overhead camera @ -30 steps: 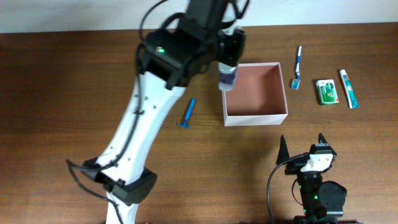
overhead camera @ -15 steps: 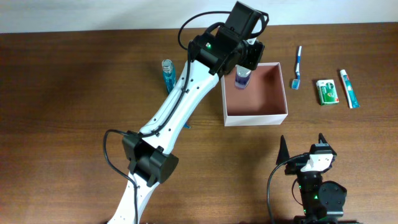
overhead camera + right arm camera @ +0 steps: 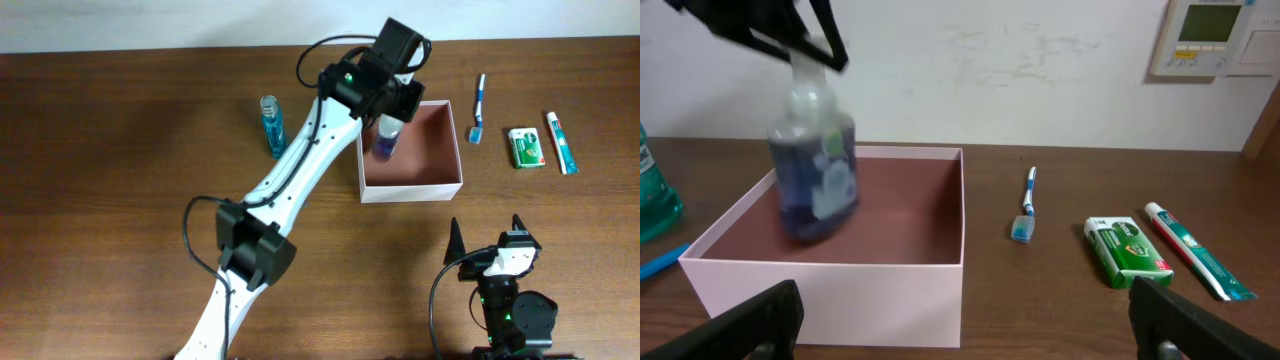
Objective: Pack container
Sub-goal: 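Lift the soap bottle with the left gripper over the pink box, then lower the soap bottle into the box and open the left gripper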
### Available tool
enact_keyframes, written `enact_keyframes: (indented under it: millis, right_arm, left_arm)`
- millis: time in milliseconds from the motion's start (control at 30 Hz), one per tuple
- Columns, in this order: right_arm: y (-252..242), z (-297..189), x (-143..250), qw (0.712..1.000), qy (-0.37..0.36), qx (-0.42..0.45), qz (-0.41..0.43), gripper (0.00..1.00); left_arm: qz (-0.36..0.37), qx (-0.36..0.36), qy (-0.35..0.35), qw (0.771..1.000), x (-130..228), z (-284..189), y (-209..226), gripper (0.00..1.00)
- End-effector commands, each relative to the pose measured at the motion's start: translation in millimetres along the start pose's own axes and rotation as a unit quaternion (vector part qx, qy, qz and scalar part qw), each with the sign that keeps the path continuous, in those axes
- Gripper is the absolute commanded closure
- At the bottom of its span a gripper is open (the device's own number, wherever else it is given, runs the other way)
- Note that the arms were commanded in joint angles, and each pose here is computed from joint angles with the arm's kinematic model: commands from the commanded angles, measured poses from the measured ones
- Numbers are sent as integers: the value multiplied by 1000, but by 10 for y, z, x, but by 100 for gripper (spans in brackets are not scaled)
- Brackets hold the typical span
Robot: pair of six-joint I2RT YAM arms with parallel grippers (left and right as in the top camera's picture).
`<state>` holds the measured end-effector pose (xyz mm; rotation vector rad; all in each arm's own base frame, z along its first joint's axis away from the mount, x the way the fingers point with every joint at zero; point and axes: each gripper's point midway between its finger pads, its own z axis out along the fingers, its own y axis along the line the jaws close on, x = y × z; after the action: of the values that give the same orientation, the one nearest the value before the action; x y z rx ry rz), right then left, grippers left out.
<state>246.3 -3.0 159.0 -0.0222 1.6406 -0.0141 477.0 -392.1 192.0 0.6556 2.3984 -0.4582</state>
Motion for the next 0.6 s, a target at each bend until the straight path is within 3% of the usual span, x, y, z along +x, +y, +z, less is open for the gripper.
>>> enact_keyframes:
  millis: [0,567]
  right_arm:
    - [23,-1,14,1000,0,-4,2,1]
    - [23,-1,14,1000,0,-4,2,1]
  left_arm:
    - [-3,4,-17,1000,-102,-52,-6,66]
    - [-25,-17,-3,1000,-38,84,365,65]
